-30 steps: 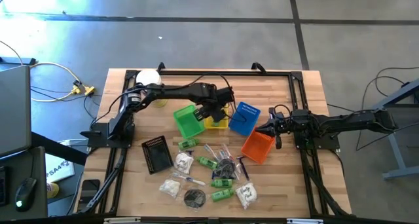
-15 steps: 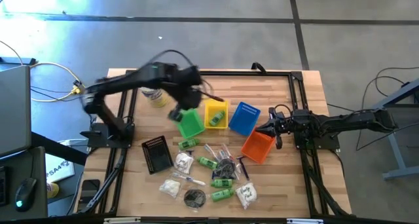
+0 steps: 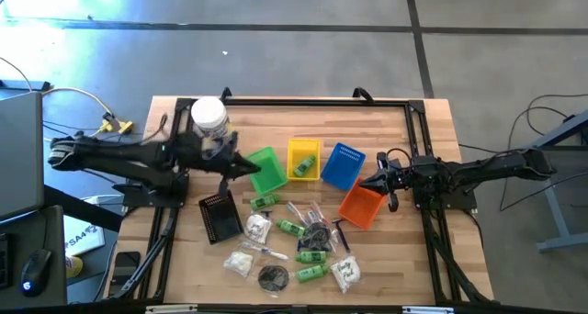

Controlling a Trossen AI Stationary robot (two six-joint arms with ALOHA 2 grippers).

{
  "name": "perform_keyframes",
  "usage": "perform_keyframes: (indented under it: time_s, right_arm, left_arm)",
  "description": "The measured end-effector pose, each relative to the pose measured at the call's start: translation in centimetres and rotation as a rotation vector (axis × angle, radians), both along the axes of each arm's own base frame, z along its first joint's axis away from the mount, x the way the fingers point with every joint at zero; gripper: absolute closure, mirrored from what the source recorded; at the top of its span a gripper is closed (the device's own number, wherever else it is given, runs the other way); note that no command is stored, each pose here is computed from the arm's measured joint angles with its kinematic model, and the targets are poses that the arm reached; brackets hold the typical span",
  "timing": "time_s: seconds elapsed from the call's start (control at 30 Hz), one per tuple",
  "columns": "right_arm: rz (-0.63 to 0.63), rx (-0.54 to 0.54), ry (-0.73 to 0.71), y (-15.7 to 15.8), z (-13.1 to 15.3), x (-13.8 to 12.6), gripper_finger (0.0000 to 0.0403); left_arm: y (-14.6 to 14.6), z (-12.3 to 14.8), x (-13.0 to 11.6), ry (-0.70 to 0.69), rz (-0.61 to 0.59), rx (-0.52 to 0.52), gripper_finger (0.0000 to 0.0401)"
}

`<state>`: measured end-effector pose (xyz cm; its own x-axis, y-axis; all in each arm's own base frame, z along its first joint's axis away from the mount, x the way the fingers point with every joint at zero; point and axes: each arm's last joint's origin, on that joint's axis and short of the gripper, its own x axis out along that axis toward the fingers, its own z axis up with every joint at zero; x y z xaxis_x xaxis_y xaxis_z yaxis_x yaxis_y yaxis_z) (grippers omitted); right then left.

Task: Pick & Place Travel size toiletries
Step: Put the blue toothbrush into the green bin

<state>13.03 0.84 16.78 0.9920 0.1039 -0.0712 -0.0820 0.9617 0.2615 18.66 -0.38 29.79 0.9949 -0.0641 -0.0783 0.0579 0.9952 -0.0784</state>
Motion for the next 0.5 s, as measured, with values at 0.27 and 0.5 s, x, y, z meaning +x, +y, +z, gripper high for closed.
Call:
perform_keyframes:
  time_s: [0.27,0.5]
  right_arm:
    - [-0.037,-0.008,-0.006,0.1,0.0,0.0,0.0401]
    - [-0.03,-0.066,-0.025,0.1,0.2,0.0,0.0401]
  left_arm:
    - [0.1,-6.5,-2.8,-0.01,0.158,0.005,0.0401]
    - [0.5,-6.0,-4.9,-0.014,0.182,0.166,0.0401]
